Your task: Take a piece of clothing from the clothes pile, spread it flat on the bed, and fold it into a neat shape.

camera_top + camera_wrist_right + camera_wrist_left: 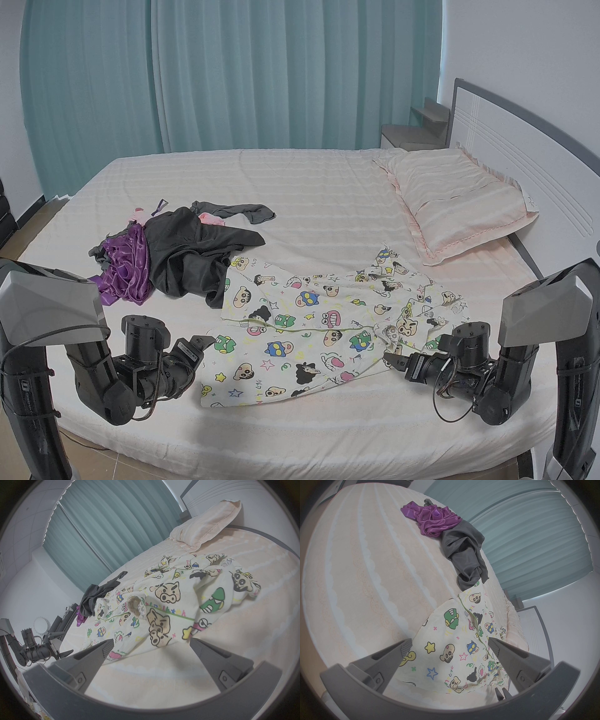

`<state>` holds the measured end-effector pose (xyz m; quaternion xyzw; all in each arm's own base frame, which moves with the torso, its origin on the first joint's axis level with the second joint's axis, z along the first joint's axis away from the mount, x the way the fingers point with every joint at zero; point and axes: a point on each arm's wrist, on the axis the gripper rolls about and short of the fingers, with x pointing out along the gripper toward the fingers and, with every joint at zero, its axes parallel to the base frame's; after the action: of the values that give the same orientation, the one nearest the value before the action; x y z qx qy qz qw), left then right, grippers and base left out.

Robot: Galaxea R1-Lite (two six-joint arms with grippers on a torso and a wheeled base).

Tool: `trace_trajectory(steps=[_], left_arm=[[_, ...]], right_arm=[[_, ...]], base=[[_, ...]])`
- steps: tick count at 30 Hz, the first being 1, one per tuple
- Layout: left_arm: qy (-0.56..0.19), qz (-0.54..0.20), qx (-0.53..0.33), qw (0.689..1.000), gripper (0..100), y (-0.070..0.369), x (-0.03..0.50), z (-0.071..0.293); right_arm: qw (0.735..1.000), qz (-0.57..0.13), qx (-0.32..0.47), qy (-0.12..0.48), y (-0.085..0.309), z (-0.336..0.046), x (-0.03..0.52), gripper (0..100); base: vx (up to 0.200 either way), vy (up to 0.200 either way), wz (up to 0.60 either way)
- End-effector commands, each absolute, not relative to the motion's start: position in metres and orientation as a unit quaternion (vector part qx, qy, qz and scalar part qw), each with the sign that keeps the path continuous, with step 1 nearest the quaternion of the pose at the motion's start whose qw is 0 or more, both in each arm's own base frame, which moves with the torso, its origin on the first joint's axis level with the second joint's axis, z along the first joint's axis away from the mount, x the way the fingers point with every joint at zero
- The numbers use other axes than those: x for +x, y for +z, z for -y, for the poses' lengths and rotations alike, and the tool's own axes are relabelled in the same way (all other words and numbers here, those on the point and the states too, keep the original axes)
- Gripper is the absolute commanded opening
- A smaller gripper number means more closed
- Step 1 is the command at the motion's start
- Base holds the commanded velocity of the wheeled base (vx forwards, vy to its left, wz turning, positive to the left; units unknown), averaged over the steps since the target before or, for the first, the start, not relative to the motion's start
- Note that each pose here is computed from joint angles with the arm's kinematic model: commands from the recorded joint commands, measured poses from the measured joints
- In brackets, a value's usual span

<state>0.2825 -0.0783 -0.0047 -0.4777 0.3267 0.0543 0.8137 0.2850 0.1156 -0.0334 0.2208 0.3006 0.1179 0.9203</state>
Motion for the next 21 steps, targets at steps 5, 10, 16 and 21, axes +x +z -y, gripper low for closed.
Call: trace_trajectory(steps=[5,10,16,21], left_arm=[[0.054,-0.326,-0.478,0.814,100,-0.004,0.283,0.078],[0.054,-0.326,-0.478,0.814,100,-0.004,0.283,0.078],[0.054,-0.326,-0.478,0.814,100,-0.004,0.283,0.078],[0.054,-0.326,-0.478,0.814,100,-0.004,0.283,0.078]], right_arm=[[0.919,-0.308,0.219,0.109,-0.053,-0.118,0.3,100],[0.921,-0.305,0.224,0.096,-0.055,-0.109,0.304,100],[0.922,-0.3,0.23,0.082,-0.054,-0.1,0.306,100],[0.924,-0.293,0.234,0.069,-0.053,-0.093,0.309,100]], base=[[0.0,0.0,0.0],[0.0,0.0,0.0],[0.0,0.0,0.0],[0.0,0.0,0.0]])
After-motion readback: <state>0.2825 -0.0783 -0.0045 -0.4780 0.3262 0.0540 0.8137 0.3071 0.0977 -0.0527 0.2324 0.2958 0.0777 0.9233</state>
